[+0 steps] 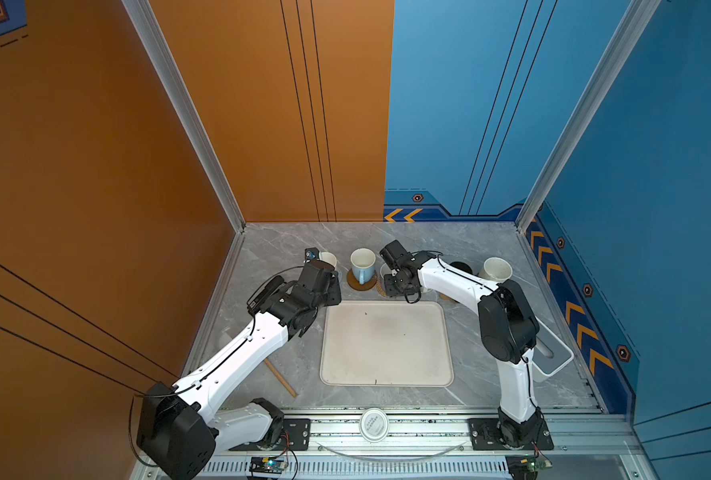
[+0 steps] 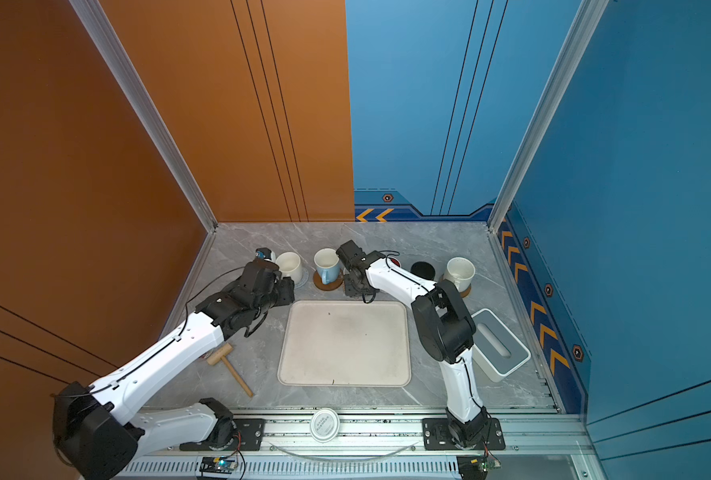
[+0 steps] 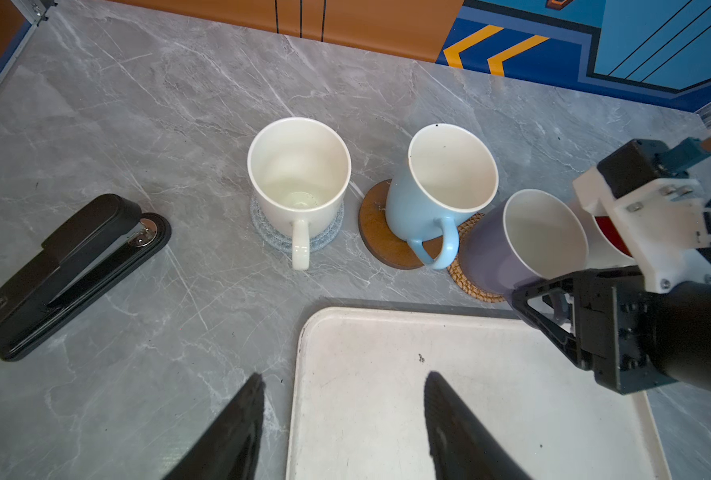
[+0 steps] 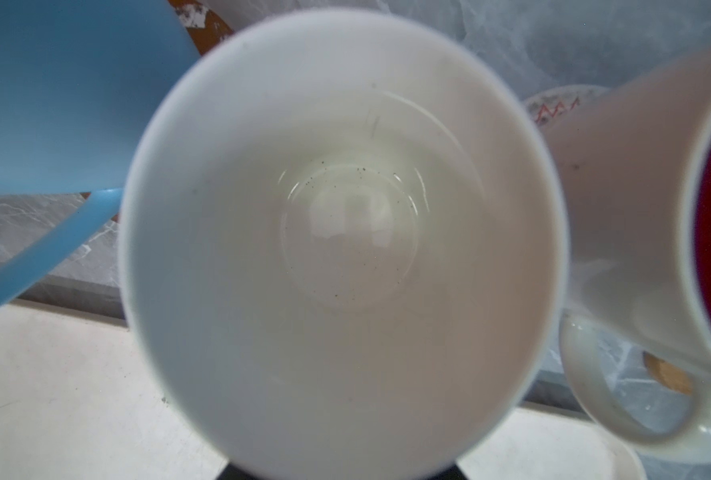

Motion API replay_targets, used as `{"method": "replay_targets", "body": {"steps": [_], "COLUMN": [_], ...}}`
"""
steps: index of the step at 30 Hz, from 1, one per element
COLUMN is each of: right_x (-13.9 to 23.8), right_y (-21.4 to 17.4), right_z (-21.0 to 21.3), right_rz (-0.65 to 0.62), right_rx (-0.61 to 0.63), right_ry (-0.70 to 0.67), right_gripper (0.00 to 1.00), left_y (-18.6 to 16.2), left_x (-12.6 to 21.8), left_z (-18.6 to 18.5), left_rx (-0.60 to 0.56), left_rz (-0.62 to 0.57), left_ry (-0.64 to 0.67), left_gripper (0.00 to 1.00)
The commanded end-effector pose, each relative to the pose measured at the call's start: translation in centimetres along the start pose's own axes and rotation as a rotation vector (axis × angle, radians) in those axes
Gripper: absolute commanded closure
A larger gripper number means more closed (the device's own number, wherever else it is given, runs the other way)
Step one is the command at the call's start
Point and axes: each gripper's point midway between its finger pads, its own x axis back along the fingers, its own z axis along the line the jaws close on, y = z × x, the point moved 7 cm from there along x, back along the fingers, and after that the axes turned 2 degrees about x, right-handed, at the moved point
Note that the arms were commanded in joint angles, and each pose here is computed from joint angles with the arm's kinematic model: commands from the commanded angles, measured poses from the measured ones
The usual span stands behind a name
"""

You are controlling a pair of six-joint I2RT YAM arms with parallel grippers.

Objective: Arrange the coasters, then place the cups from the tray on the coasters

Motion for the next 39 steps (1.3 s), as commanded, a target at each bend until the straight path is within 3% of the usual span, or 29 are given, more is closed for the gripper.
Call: {"method": "replay_targets", "body": {"steps": [1,11,18,25,29,32,33,39], "right_x": [1.2,6.2,11.3,19.2,21.9,22.1,21.9,18.9], "right_y": [0.5,0.0,-1.8,-5.1,-7.5,-9.7,-10.5,-13.6], "right_z": [-0.1,-0.5,-1.8,-4.0,-6.6,-9.3,-10.2,-16.9], "right_rz": [-0.041,-0.124,-0.217,-0.477,-0.637,-0.721,-0.736,-0.739], "right_rx": [-0.014,-0.015,-0.007,0.007,-0.012,-0.038,-0.047,-0.175], "right_ry": [-0.001,-0.007,-0.023,0.036,0.041,-0.023,-0.056,-0.353], "right_gripper": [0.60,0.50,0.47,0.29,0.17,0.00,0.00,0.00], "left_y": [0.6,1.2,1.3,0.7,-0.1,-1.3,-1.7,-3.5], "left_x": [0.5,1.5,3.4,5.7,6.1,5.9,5.7,5.2], "left_z": [0.2,0.4,1.4,3.2,4.0,5.2,5.7,9.3], "left_rx": [0.021,0.013,-0.059,-0.103,-0.180,-0.215,-0.213,-0.129], "left_rz": [-0.013,-0.043,-0.100,-0.179,-0.229,-0.285,-0.311,-0.540], "left_ry": [0.011,0.009,0.006,0.025,0.026,0.065,0.083,0.274], "left_gripper": [0.38,0.38,0.36,0.28,0.18,0.15,0.09,0.03]}}
